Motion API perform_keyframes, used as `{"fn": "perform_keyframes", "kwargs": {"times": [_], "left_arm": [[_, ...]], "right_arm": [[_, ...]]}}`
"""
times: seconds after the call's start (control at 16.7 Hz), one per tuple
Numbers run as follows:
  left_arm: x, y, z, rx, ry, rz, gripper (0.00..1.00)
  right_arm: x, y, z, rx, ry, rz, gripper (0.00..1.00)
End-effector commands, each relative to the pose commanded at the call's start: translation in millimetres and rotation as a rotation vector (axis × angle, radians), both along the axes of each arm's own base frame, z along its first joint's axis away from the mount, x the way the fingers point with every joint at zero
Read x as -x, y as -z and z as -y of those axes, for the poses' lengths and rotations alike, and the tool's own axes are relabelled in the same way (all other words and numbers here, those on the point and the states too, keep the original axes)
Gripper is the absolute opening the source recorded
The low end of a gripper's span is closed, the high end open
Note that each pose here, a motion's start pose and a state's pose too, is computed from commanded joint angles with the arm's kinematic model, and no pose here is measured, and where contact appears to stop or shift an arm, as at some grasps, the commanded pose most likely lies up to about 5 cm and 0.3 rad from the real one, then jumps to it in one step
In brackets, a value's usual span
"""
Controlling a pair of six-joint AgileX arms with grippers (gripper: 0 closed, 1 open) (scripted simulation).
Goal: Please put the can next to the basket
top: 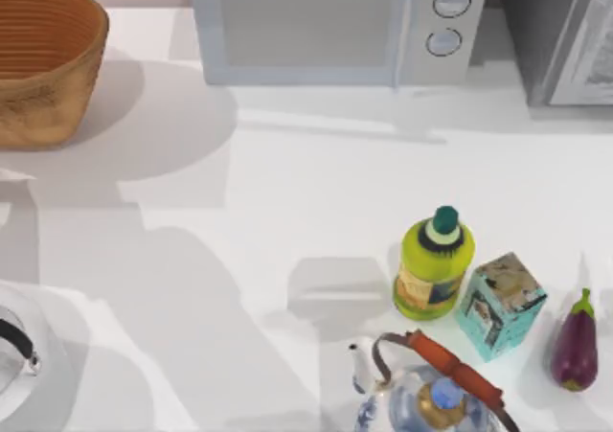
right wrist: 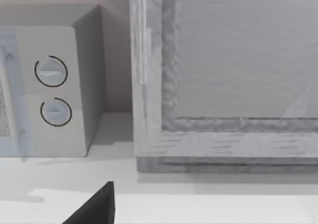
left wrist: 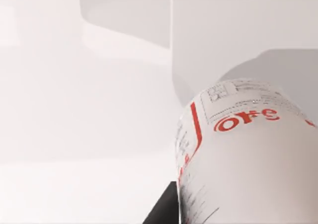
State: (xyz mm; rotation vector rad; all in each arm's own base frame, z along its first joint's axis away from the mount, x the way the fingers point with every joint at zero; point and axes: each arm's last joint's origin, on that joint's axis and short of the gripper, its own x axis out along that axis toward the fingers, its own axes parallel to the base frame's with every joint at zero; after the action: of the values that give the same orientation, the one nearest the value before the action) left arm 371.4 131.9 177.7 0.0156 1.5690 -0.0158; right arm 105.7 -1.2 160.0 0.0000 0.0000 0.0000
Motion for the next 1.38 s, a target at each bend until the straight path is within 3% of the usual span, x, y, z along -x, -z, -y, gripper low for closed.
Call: {"fn": "perform_keyframes", "kwargs": {"times": [0.24,0.6,0.9,1.2,1.38], "left_arm": [[3,-1,-4,0.005,0.004,-0.005,0.0],[17,4,-41,-0.003,-0.04,0.013,0.0],[1,9,-4,-0.002,-0.002,0.002,0.0],[0,8,0,0.0,0.0,0.0,0.0],[0,8,0,0.0,0.0,0.0,0.23]], "right_arm": [[0,0,0,0.0,0.0,0.0,1.0],[0,0,0,0.0,0.0,0.0,1.0],[0,0,0,0.0,0.0,0.0,1.0],[0,0,0,0.0,0.0,0.0,1.0],[0,0,0,0.0,0.0,0.0,1.0]]}}
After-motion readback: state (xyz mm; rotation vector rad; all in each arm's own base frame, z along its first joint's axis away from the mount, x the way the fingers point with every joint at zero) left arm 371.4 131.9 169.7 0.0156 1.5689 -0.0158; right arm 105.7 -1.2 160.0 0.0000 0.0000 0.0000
